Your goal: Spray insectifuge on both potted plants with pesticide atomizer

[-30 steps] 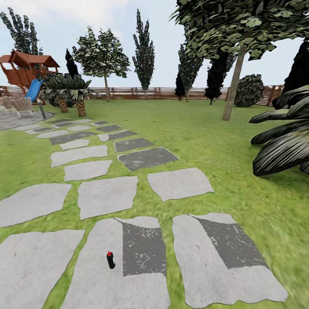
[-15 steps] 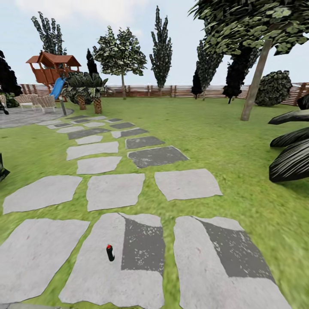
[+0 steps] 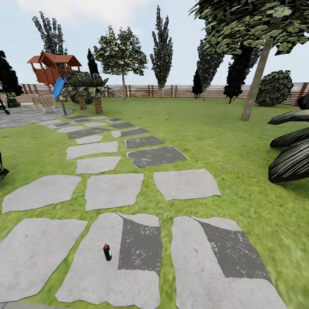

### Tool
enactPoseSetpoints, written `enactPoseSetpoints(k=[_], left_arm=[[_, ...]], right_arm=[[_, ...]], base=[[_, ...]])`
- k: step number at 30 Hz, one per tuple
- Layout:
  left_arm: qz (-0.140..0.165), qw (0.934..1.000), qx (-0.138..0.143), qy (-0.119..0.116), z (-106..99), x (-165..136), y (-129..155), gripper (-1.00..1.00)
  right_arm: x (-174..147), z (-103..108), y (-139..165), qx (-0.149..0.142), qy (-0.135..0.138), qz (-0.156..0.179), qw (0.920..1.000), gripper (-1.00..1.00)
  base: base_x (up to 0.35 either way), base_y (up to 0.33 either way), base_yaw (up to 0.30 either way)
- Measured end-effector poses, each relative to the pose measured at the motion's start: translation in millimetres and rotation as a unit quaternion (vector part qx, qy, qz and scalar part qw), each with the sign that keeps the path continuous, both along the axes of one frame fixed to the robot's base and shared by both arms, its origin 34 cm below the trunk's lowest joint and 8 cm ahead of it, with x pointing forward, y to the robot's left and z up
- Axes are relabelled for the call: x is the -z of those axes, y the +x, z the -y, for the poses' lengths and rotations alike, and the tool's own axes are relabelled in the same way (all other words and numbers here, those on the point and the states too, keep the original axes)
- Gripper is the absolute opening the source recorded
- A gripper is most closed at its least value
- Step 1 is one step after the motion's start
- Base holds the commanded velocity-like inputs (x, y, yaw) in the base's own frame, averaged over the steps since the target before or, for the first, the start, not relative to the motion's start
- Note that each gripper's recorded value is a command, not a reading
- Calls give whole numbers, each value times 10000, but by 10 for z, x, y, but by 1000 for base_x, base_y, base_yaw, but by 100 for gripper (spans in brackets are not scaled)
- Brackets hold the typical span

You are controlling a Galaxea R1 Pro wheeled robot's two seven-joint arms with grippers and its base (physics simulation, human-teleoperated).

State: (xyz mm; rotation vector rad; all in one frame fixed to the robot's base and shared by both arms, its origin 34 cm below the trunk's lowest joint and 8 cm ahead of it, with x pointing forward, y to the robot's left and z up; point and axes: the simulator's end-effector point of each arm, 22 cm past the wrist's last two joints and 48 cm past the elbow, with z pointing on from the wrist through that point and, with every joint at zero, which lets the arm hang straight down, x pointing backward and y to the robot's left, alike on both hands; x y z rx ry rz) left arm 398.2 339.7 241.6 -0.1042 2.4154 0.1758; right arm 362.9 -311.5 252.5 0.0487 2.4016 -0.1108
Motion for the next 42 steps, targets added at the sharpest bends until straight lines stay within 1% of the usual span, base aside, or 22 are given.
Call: enactPoseSetpoints(k=[6, 10, 17, 21, 25, 28, 31, 33, 36, 38, 42], left_arm=[[0, 10000, -10, 11, -14, -1, -3, 100], [-1, 10000, -13, 12, -17, -2, -5, 100], [0, 10000, -15, 12, -18, -3, -7, 100], [-6, 10000, -41, 49, -79, -6, -16, 100], [-3, 10000, -43, 60, -94, -10, -14, 100], [33, 9999, -112, 59, -126, -26, 8, 100], [58, 9996, -266, 57, -207, -39, 8, 100], [73, 9994, -326, 34, -224, -43, 10, 100], [96, 9994, -337, 2, -197, -48, 27, 100], [124, 9991, -405, 4, -225, -61, 41, 100], [127, 9993, -338, 30, -208, -69, 72, 100]], right_arm=[[2, -12, -2, -6, 9, -2, 10000, 100], [2, -32, -1, -10, 24, -1, 10000, 100], [2, -43, -1, -5, 29, 0, 10000, 100], [7, -41, -9, 5, 32, -10, 10000, 100], [8, -48, -9, 20, 44, -8, 10000, 100], [11, -48, -13, 14, 42, -14, 10000, 100], [-2, -34, 4, 4, 30, 15, 10000, 100], [-17, -3, 15, 7, 3, 64, 10000, 100], [-65, 11, 62, -15, -22, 221, 9998, 100], [-107, 5, 102, -32, -31, 361, 9993, 100], [-126, -15, 131, -21, -13, 403, 9992, 100]], base=[[2, 0, 0], [157, -41, 74], [271, -120, 250], [264, -168, 278], [256, -175, 275], [214, -201, 189], [167, -221, 56], [154, -231, 18], [151, -235, 6], [63, -101, 0], [16, -26, 0]])
